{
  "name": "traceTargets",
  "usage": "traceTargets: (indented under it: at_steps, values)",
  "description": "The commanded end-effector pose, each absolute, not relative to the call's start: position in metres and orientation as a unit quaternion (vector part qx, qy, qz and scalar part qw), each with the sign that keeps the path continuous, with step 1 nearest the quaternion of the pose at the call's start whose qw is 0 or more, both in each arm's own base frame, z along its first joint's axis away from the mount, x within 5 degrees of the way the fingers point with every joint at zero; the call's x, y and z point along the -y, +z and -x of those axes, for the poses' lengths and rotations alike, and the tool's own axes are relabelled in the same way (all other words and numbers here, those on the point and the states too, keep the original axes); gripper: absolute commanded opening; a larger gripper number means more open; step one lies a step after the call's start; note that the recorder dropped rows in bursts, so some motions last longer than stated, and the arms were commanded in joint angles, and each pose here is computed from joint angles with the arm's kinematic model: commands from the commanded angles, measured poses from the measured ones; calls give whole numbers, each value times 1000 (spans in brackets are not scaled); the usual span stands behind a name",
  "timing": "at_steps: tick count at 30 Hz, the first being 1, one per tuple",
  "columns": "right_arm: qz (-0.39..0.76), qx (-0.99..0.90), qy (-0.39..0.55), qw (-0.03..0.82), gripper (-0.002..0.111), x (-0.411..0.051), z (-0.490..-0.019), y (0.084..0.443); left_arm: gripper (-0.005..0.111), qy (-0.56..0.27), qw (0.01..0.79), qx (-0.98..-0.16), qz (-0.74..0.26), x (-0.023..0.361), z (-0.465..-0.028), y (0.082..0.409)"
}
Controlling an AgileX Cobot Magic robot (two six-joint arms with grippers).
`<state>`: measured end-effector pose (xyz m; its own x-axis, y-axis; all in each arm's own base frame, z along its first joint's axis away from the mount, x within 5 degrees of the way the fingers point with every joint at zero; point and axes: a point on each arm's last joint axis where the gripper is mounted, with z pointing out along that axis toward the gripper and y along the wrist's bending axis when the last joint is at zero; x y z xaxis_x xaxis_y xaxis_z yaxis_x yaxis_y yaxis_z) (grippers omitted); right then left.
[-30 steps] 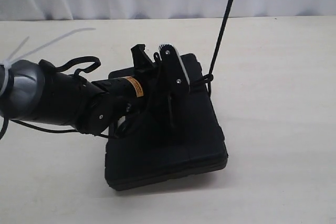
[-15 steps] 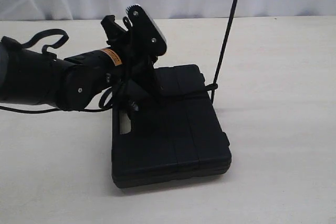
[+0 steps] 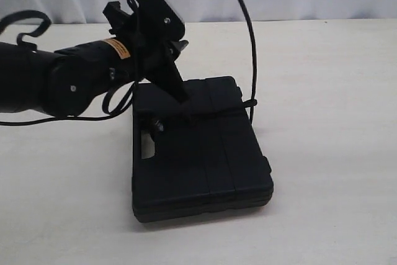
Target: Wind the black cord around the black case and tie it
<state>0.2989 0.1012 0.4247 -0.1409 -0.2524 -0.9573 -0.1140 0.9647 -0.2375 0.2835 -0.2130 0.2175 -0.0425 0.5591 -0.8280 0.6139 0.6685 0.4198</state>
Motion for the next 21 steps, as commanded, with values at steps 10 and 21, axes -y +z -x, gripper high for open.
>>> traceTargets:
  at_steps: [10,21]
  values:
    - [153,-877,-9,456,59,-98,-294,387,18,-57,486,-794,-361,178,-279,233]
    - [239,-918,86,303,65,-146,-347,280,18,-58,455,-808,-370,172,-279,228]
